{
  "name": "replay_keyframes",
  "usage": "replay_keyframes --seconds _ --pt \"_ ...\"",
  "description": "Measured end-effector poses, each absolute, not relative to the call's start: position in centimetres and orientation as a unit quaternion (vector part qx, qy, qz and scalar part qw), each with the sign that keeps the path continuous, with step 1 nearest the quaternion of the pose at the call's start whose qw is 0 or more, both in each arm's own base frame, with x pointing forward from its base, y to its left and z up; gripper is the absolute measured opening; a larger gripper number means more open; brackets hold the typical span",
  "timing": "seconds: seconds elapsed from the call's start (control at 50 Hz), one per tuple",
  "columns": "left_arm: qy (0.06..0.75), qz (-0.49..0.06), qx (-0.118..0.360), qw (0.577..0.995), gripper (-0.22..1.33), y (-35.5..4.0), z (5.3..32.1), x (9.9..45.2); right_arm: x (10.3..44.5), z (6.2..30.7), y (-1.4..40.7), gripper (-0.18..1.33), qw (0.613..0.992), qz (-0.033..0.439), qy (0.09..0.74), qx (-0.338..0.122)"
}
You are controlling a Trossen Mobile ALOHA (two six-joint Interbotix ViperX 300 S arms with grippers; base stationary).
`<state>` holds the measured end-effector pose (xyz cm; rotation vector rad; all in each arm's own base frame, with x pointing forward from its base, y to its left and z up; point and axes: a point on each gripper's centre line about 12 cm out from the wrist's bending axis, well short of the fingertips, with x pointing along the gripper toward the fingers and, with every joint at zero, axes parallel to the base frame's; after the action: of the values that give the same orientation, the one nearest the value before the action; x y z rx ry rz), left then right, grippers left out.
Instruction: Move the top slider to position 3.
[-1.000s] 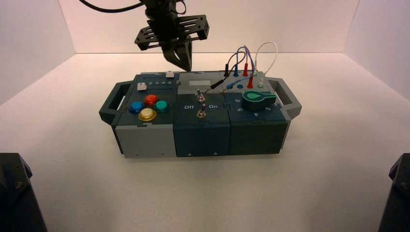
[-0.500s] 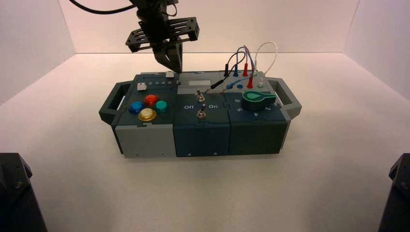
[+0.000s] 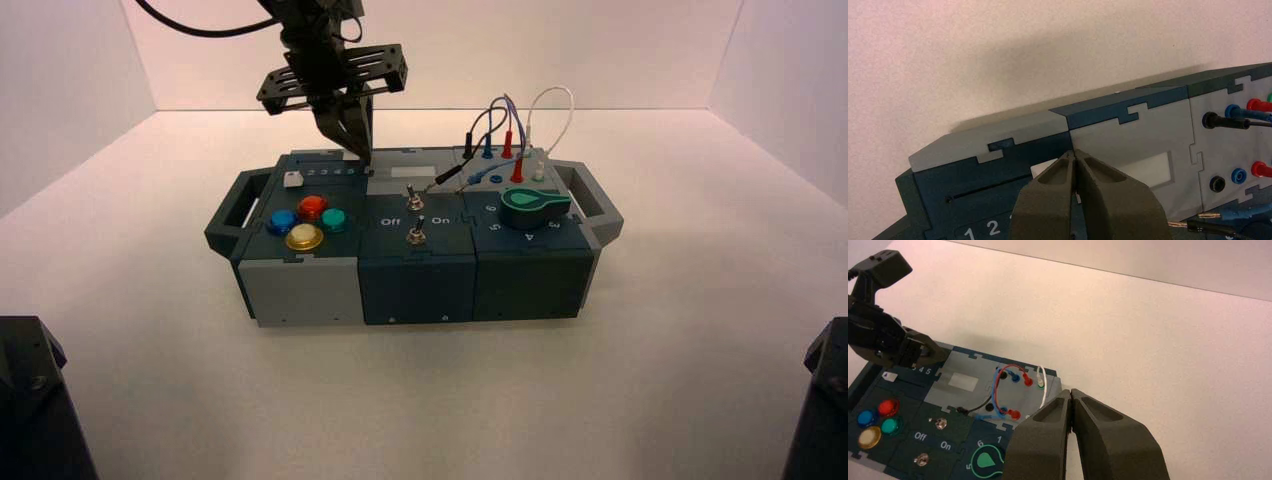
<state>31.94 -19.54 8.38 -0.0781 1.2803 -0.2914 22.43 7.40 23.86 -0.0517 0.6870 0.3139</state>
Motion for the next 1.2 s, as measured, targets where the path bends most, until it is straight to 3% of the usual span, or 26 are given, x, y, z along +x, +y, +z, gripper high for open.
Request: replay_keyframes --seconds 1.2 --pt "0.606 -0.111 -0.041 0.787 -0.17 -16.9 8.7 31.9 22.4 23.4 8.1 -0.14 0.921 0.165 0.351 -0.032"
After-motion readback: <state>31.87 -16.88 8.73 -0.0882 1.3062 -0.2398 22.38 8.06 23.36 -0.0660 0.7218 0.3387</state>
